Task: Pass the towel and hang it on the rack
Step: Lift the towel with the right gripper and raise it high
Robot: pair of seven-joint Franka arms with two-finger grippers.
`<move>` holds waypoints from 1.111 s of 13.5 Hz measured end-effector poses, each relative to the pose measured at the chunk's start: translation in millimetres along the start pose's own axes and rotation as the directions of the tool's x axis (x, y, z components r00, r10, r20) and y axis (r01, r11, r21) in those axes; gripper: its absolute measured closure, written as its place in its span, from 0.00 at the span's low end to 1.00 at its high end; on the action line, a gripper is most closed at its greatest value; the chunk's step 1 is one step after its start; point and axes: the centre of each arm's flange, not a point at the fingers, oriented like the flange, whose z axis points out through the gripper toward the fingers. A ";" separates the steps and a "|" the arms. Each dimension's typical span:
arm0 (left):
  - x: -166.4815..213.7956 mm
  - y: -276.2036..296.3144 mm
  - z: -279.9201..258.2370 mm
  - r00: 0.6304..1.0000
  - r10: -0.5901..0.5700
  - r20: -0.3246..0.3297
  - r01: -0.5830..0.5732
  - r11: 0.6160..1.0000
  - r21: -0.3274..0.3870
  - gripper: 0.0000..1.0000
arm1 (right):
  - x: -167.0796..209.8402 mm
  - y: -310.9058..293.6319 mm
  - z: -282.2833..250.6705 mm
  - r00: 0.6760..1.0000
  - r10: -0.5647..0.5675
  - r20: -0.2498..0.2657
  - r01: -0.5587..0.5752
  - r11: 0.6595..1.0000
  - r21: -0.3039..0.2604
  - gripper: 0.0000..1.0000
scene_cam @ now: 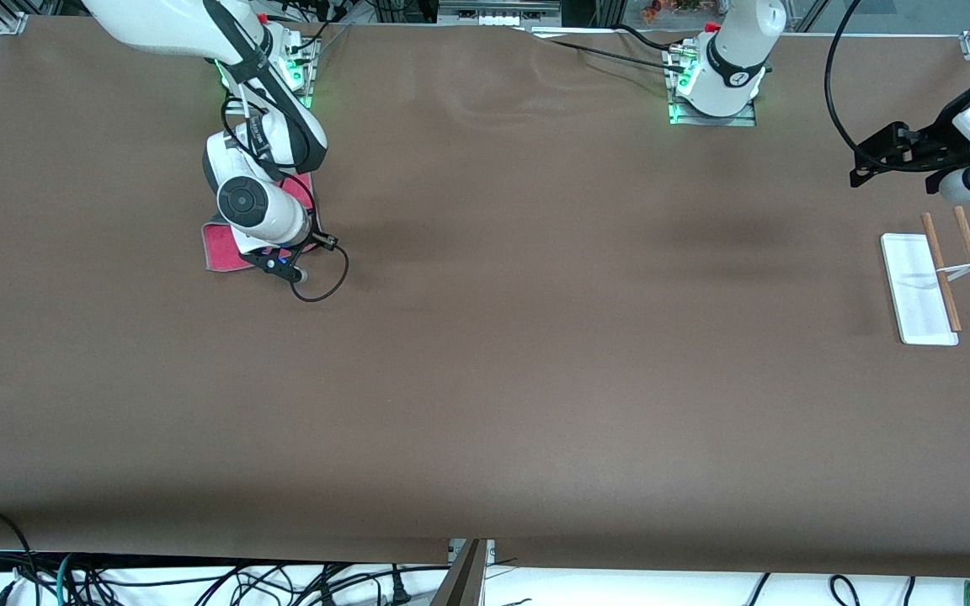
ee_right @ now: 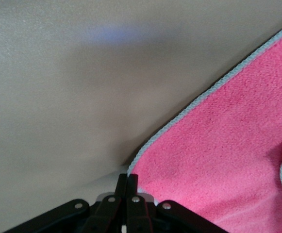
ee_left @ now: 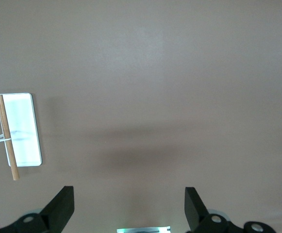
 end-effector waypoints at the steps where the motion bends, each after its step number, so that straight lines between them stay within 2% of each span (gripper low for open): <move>1: 0.0 0.0 0.0 1.000 0.000 0.000 0.000 1.000 0.000 0.00 | 0.0 0.0 -0.1 1.000 0.000 0.001 0.000 1.000 -0.001 0.99; 4: 0.0 0.0 0.0 1.000 0.000 0.000 0.000 1.000 0.000 0.00 | 3.4 -2.6 -14.8 1.000 0.001 0.013 -0.001 1.000 -0.020 0.99; 7: 0.0 0.0 0.0 1.000 0.000 0.000 0.000 1.000 0.000 0.00 | 13.7 -12.8 -73.6 0.999 0.004 0.044 -0.001 0.997 -0.071 0.99; 10: 0.0 -0.1 0.0 1.000 0.000 0.000 0.000 1.000 0.000 0.00 | 6.3 -31.1 -171.0 0.997 -0.023 0.068 0.031 0.993 -0.117 0.99; 13: 0.0 -0.2 0.0 1.000 0.000 0.000 0.000 1.000 0.000 0.00 | -35.0 -49.1 -285.8 0.994 -0.090 0.063 0.098 0.986 -0.134 0.99; 14: 0.0 -0.2 0.0 1.000 0.000 0.000 0.000 1.000 0.000 0.00 | -50.6 -49.4 -321.1 0.991 -0.116 0.070 0.124 0.984 -0.124 0.99; 15: 0.0 0.0 0.0 1.000 0.000 0.000 0.000 1.000 0.000 0.00 | -65.7 -48.0 -353.6 0.986 -0.145 0.085 0.153 0.984 -0.090 0.99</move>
